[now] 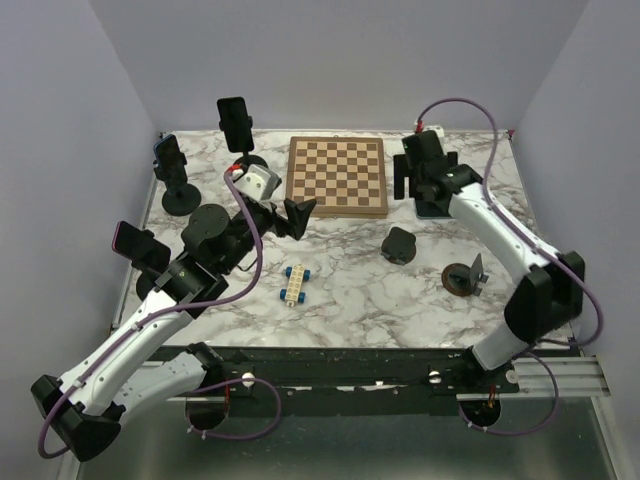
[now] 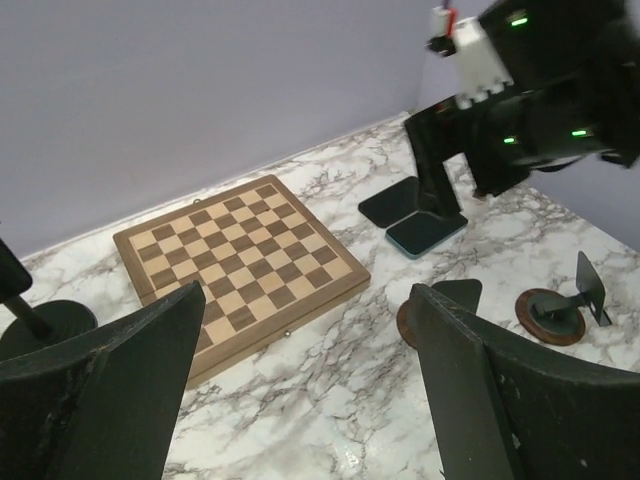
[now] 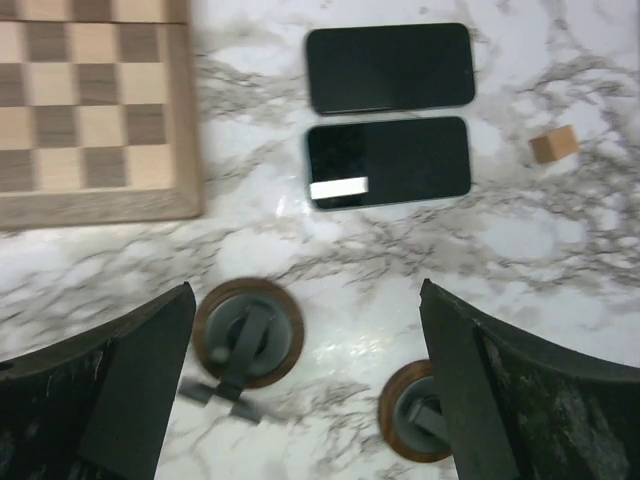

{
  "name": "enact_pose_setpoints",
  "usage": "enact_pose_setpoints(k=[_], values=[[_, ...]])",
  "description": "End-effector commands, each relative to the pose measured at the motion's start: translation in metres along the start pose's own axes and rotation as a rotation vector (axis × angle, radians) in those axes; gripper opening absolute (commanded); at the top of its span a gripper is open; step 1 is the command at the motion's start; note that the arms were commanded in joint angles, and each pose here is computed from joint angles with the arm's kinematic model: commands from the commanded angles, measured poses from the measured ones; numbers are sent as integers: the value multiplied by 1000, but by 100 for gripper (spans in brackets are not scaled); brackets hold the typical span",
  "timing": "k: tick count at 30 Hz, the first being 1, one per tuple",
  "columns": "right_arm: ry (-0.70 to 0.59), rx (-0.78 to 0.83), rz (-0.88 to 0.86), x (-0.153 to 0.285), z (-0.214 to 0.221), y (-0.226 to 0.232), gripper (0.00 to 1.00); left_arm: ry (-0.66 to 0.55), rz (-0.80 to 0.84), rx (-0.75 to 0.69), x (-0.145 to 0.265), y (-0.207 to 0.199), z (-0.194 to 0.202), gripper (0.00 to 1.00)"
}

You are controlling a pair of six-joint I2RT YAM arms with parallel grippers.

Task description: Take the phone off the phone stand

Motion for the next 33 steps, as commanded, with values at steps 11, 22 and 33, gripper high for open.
enact_pose_setpoints(k=[11, 22, 33], values=[[-179, -411, -1042, 155, 13, 39, 100, 55, -342, -56, 17, 40, -1, 99], [-195, -344, -1242, 182, 16, 54, 100, 287, -484, 234, 97, 46, 32, 99], [-216, -284, -1149, 183, 17, 42, 100, 553, -831, 333, 146, 83, 27, 98]])
Point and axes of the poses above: each gripper's point midway between its finger pads, its own x axis back along the fingers, its own y axis along the line the jaws close on, z = x × y, the point moved 6 cm from there along x, back along the fingers, and after that the axes turned 1 degree about -x, right-handed, at the moved point
